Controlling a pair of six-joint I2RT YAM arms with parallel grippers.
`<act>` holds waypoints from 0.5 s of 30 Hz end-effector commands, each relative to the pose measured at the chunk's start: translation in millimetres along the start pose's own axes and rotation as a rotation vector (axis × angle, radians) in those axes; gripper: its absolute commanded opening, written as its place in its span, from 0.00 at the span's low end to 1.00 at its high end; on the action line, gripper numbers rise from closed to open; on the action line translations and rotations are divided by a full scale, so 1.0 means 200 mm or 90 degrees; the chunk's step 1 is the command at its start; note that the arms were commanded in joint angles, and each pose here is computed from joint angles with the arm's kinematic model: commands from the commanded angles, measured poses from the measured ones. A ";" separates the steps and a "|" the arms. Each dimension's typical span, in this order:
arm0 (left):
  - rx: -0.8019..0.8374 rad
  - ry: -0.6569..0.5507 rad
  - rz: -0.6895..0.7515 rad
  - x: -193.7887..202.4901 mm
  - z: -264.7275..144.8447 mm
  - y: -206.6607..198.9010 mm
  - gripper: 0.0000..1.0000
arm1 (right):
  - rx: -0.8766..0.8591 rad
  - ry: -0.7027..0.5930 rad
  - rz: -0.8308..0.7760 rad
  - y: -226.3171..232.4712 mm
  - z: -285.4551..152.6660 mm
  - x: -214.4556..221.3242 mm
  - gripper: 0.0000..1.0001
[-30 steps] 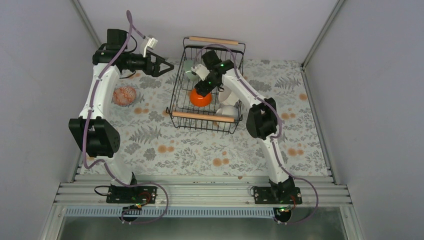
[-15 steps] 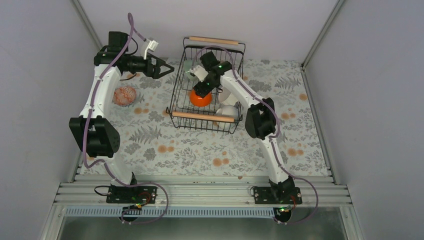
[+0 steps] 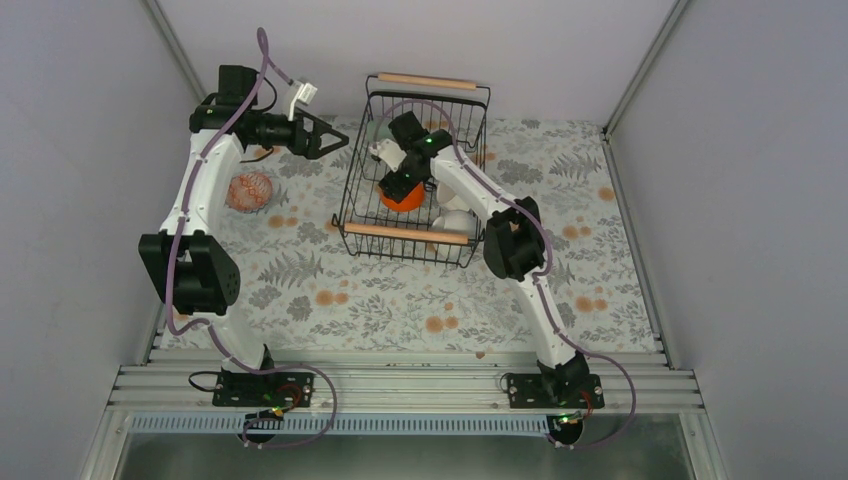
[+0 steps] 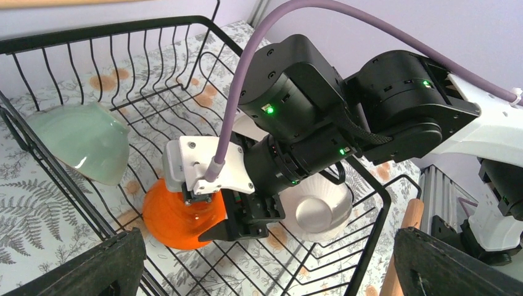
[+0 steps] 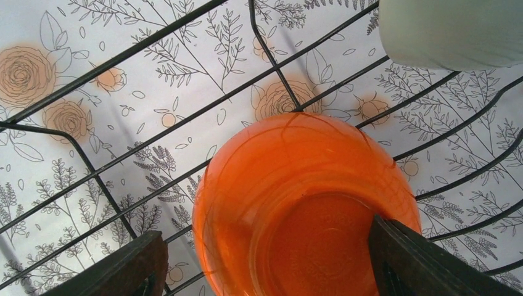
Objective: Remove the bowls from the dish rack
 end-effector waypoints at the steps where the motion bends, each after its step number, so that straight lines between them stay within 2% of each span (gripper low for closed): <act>1: 0.021 -0.016 0.020 -0.02 -0.02 -0.05 1.00 | 0.022 0.018 -0.001 -0.01 0.06 0.03 0.80; 15: 0.019 -0.020 0.026 -0.01 -0.03 -0.07 1.00 | 0.085 0.001 -0.002 -0.05 0.00 0.01 0.82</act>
Point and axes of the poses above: each gripper's point midway between its finger pads, its own z axis out along the fingers, its own y axis along the line the jaws close on, x = y × z, the point moved 10 cm from there along -z, back along the fingers, and after that the axes turned 2 degrees about z, right-handed, at the moved point
